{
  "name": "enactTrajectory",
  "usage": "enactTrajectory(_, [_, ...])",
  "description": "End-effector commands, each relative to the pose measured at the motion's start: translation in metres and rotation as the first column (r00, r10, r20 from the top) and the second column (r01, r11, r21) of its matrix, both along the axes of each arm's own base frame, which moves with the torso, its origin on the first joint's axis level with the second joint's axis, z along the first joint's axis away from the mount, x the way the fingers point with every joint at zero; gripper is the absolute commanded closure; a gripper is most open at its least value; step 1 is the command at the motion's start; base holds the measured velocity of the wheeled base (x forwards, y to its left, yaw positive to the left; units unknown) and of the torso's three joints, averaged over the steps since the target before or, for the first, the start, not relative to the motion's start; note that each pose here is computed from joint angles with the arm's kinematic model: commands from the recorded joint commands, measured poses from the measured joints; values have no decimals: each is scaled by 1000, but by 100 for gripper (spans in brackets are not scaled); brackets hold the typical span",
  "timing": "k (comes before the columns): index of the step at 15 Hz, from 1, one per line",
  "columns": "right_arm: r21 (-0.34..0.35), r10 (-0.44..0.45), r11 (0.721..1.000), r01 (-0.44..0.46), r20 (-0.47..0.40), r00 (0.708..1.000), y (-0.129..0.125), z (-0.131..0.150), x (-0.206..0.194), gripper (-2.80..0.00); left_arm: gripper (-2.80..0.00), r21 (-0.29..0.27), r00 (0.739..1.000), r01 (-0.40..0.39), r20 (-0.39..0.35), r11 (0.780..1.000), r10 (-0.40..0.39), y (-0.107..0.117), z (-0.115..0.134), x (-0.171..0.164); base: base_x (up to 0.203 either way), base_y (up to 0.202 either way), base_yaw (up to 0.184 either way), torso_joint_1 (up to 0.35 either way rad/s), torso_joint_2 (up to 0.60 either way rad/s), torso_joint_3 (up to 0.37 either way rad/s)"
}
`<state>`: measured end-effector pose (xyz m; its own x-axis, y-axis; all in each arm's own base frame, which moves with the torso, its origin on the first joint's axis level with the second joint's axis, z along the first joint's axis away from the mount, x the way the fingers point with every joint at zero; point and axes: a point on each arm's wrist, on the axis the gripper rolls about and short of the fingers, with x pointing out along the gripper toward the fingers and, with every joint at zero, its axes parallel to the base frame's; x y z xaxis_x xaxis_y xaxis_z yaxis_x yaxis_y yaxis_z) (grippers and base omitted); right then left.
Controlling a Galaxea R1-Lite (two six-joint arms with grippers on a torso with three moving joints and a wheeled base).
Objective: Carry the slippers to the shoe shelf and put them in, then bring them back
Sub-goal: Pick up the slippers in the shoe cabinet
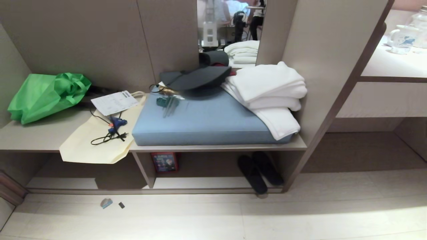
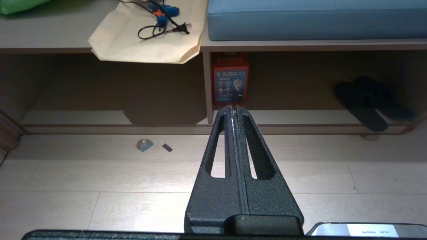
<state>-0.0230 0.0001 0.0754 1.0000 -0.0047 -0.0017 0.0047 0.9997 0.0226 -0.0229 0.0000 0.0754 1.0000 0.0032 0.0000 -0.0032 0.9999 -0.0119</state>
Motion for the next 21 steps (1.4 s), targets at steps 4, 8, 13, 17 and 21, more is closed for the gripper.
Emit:
enactTrajectory(4, [0,0,1000,0,1,1000,0,0,0,0,0,0,1000,0,0,1000,0,0,0,0,0,0,0,2,4,200])
enactTrajectory(8, [0,0,1000,0,0,1000,0,0,0,0,0,0,1000,-1,-1,1000,1,0,0,0,0,0,0,7,7,200])
enactTrajectory(13, [10,0,1000,0,0,1000,0,0,0,0,0,0,1000,-1,0,1000,1,0,0,0,0,0,0,3,2,153])
enactTrajectory(17, [10,0,1000,0,0,1000,0,0,0,0,0,0,1000,-1,0,1000,1,0,0,0,0,0,0,1,0,17])
enactTrajectory(21, [11,0,1000,0,0,1000,0,0,0,0,0,0,1000,0,-1,1000,0,0,0,0,0,0,0,0,0,0])
